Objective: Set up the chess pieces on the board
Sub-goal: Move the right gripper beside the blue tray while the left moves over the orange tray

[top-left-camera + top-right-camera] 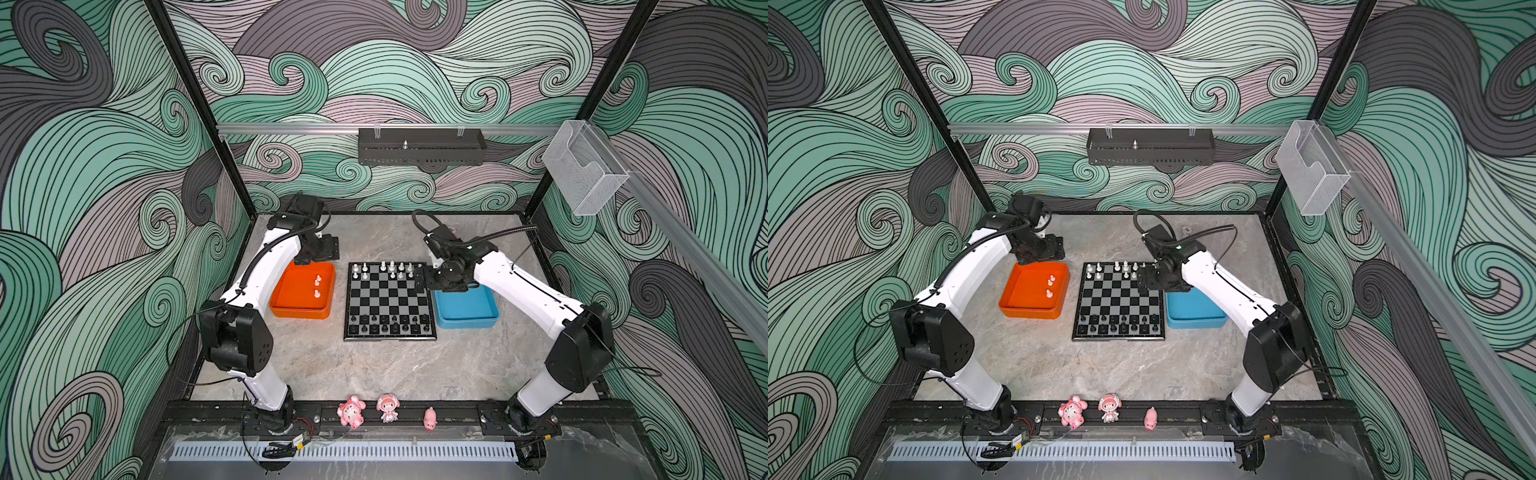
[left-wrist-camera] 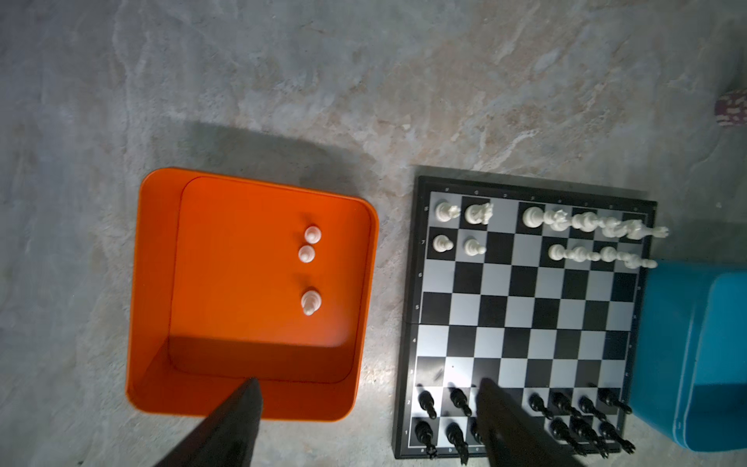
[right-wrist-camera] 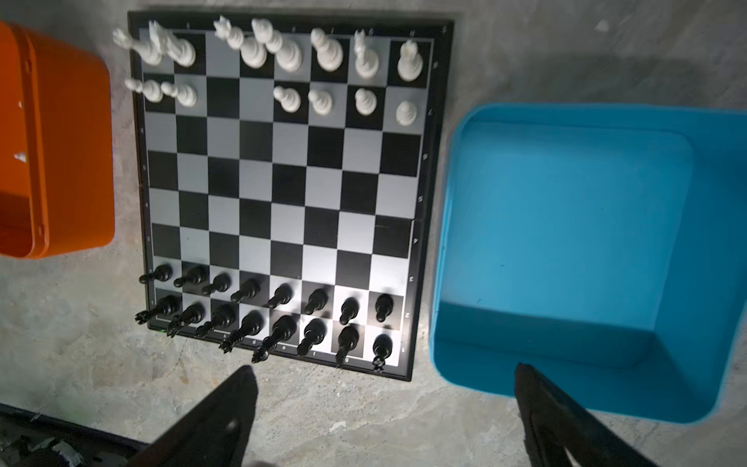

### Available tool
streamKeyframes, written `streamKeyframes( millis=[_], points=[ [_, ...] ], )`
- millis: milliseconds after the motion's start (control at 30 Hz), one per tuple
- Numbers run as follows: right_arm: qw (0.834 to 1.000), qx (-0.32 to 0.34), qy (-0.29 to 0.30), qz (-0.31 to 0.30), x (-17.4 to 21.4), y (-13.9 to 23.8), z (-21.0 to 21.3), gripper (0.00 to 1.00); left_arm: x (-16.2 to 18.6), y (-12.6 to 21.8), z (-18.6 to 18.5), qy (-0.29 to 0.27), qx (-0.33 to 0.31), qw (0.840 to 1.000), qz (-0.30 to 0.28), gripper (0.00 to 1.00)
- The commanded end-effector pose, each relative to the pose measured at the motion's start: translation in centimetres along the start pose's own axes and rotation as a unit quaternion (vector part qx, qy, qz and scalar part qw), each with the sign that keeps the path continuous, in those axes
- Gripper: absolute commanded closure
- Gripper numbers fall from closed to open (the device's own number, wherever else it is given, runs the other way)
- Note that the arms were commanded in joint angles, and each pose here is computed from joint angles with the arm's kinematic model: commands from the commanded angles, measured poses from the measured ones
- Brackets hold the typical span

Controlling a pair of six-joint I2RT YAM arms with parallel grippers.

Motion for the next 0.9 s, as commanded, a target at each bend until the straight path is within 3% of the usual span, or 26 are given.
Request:
streamKeyframes(
  millis=[0,300,567,867],
  points=[
    [0.999,0.023,0.033,-0.033,-0.3,1.8,-1.7,0.01,1.1,0.4,2.7,0.050,-0.062,0.996,0.037,0.14],
    [0.997,0.016,0.008,-0.073,0.0,2.9,-5.6,0.03,2.7,-4.9,3.6,0.070,-0.081,0.986,0.129,0.20],
    [0.995,-0.025,-0.037,-0.087,0.9,2.6,-7.2,0.11,2.4,-8.3,3.3,0.079,-0.092,0.980,0.160,0.26],
    [0.994,-0.041,-0.044,-0.090,1.0,2.4,-7.7,0.13,2.3,-10.7,3.2,0.075,-0.112,0.976,0.174,0.34]
  ],
)
Point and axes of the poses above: each gripper's point midway between its finger pads, its own y axis back along the fingers, its own z axis along the line the jaws close on, x = y × z, the point moved 10 cm from there along y, back along the fingers, and after that the axes turned 8 degrees about y, right-handed, at the moved point
